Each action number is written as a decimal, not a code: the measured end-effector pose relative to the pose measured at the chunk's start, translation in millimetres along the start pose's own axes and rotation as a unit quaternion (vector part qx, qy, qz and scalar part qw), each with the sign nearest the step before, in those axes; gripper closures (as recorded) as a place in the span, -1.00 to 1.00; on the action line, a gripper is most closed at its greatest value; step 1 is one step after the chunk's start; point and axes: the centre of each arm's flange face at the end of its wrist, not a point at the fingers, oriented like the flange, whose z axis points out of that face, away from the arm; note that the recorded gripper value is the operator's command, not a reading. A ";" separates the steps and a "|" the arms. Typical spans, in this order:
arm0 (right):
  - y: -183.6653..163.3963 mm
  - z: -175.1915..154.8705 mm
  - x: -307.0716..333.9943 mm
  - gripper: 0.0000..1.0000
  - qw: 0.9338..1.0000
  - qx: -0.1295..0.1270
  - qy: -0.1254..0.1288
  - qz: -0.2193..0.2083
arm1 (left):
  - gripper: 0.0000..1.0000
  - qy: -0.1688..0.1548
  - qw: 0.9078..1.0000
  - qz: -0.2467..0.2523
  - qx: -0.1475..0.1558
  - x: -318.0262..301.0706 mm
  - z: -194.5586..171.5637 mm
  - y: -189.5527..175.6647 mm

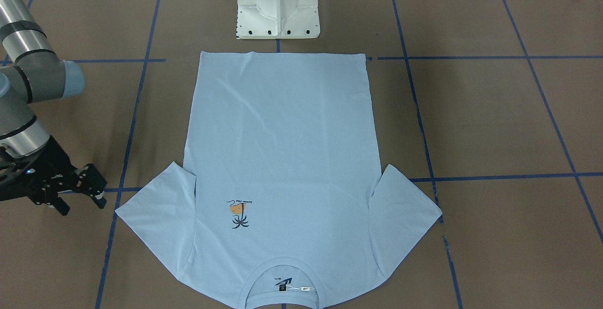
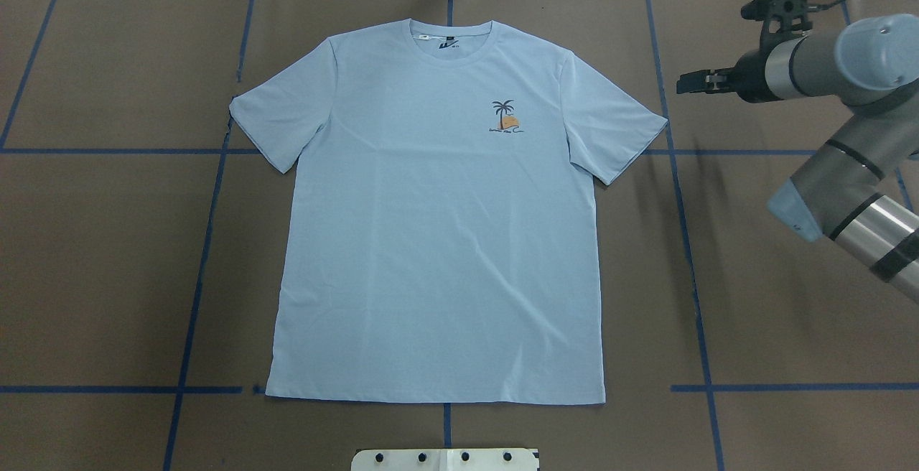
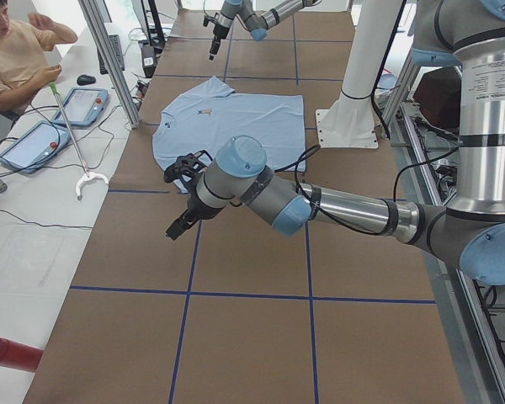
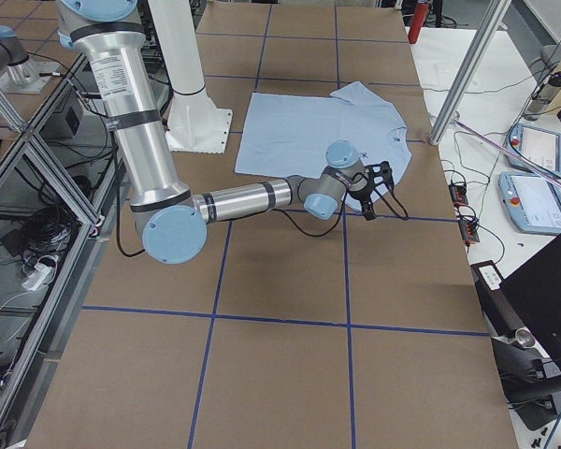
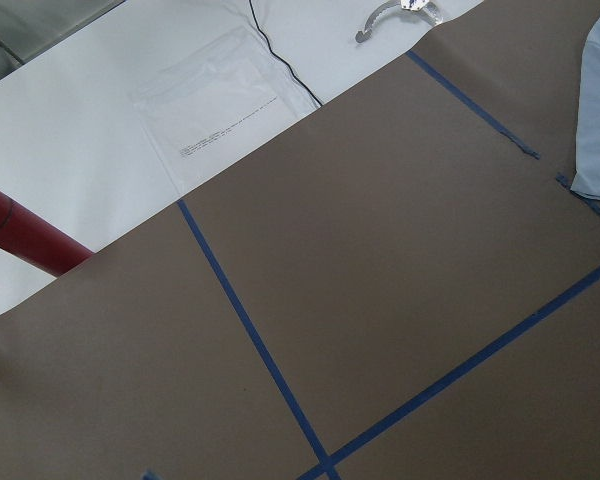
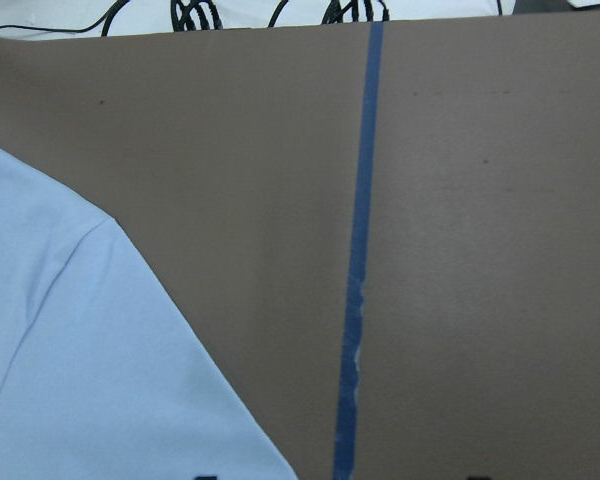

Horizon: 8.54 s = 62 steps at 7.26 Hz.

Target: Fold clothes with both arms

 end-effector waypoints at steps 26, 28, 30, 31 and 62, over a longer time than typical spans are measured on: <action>17.2 77.0 -324.9 -1.00 0.990 0.071 0.084 0.083 | -1.00 0.007 1.000 0.000 0.003 2.2 -0.4 2.4; -36.5 57.6 -318.2 -1.00 0.990 0.021 0.094 0.103 | -1.00 0.012 0.999 -0.015 0.026 11.9 2.2 -18.5; -103.5 12.4 -281.6 -1.00 0.992 -0.036 0.099 0.077 | -0.98 0.055 0.998 -0.014 0.030 56.5 45.6 -56.6; -131.5 -19.2 -243.4 -1.00 0.993 -0.061 0.089 0.050 | -0.98 0.065 0.997 -0.027 0.024 77.6 74.8 -82.4; -146.9 -146.0 68.1 -1.00 0.988 -0.136 0.027 -0.067 | 1.00 -0.005 0.960 -0.277 -0.032 499.9 351.3 -319.9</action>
